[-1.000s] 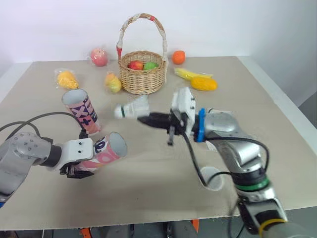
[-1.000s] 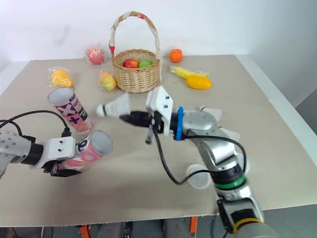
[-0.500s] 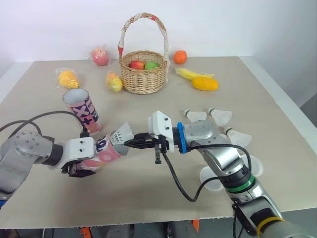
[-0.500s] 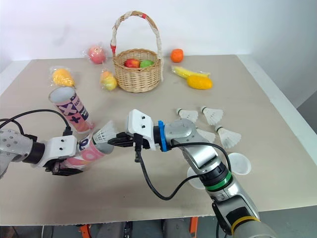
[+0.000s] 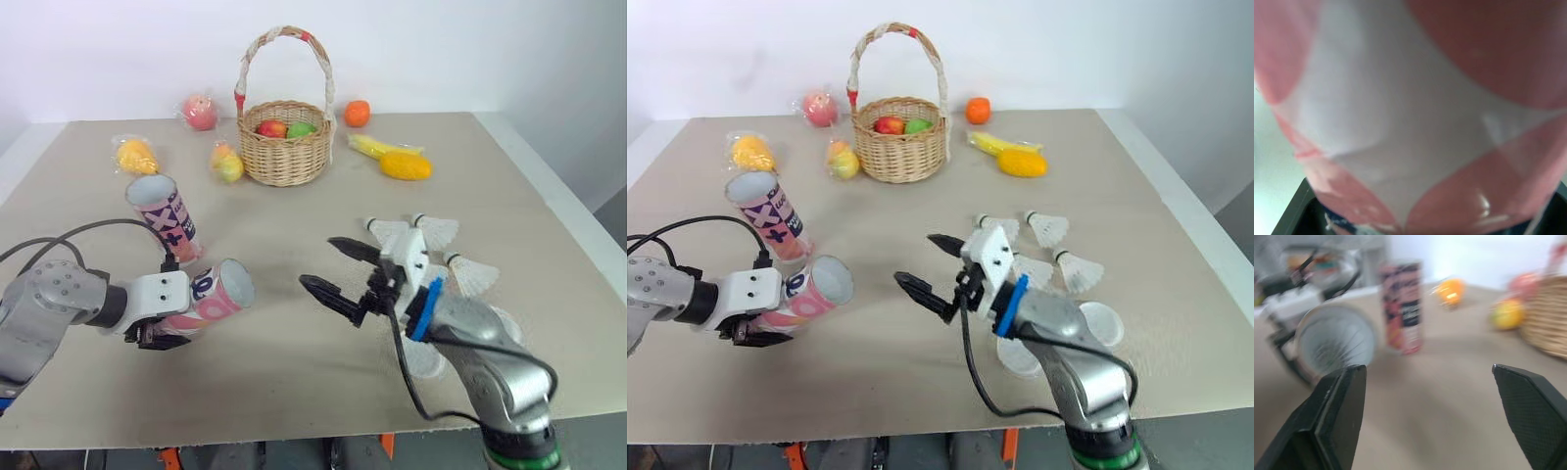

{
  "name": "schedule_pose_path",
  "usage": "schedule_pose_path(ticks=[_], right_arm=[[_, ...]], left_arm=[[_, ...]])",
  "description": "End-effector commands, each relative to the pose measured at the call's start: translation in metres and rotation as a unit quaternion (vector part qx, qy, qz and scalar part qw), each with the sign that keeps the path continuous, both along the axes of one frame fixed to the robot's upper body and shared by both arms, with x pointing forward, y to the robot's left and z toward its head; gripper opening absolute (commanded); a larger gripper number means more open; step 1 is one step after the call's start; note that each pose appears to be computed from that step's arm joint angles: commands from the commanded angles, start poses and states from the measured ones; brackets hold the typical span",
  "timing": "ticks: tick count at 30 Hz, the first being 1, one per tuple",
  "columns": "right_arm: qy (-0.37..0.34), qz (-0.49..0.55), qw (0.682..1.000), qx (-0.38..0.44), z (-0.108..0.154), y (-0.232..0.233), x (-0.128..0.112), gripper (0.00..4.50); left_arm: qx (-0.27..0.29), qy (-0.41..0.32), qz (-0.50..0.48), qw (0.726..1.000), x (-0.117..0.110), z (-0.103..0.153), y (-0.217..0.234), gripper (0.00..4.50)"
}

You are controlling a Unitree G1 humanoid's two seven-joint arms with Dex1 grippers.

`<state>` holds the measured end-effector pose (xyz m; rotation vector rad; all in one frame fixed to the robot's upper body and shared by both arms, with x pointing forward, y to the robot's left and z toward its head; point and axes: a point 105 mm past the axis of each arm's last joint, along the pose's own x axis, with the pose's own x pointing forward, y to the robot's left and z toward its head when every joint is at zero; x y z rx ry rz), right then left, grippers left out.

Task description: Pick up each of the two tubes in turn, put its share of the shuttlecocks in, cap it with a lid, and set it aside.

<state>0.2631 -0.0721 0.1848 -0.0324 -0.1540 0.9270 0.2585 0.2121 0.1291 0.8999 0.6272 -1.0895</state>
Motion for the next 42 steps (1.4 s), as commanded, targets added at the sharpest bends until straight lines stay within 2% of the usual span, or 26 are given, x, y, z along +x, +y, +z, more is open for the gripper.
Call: schedule_pose_path(ticks=[1, 7, 16, 20, 30, 34, 38, 40, 42], right_arm=[[-0.019, -0.097, 0.995, 0.02, 0.011, -0.033, -0.008, 4.46], [0.018, -0.209, 0.978, -0.018, -0.017, -0.085, -0.021, 4.46], [0.057, -0.267, 0.96, -0.058, -0.047, -0.11, -0.018, 4.46], [0.093, -0.292, 0.948, -0.081, -0.064, -0.118, -0.004, 4.46], [0.12, -0.307, 0.942, -0.056, -0.067, -0.117, 0.035, 4.46], [0.135, -0.308, 0.941, -0.039, -0.068, -0.117, 0.039, 2.75], [0.137, -0.312, 0.94, -0.029, -0.067, -0.118, 0.042, 0.78], [0.134, -0.318, 0.938, -0.02, -0.064, -0.12, 0.043, 0.11], [0.132, -0.32, 0.938, -0.016, -0.062, -0.122, 0.042, 0.11]], left_arm=[[-0.011, 0.015, -0.014, 1.0, -0.005, -0.006, -0.007, 3.18], [-0.01, 0.017, -0.02, 1.0, -0.002, -0.008, -0.011, 3.18], [-0.015, 0.016, -0.029, 0.999, 0.002, -0.011, -0.018, 3.18], [-0.017, 0.015, -0.028, 0.999, 0.001, -0.011, -0.019, 3.18], [-0.016, 0.009, -0.014, 1.0, 0.001, -0.01, -0.018, 3.18], [-0.015, 0.008, -0.007, 1.0, -0.001, -0.009, -0.016, 3.18], [-0.014, 0.008, -0.003, 1.0, -0.002, -0.009, -0.015, 3.18], [-0.015, 0.006, -0.002, 1.0, -0.002, -0.009, -0.015, 3.18], [-0.015, 0.005, -0.001, 1.0, -0.002, -0.009, -0.015, 3.18]])
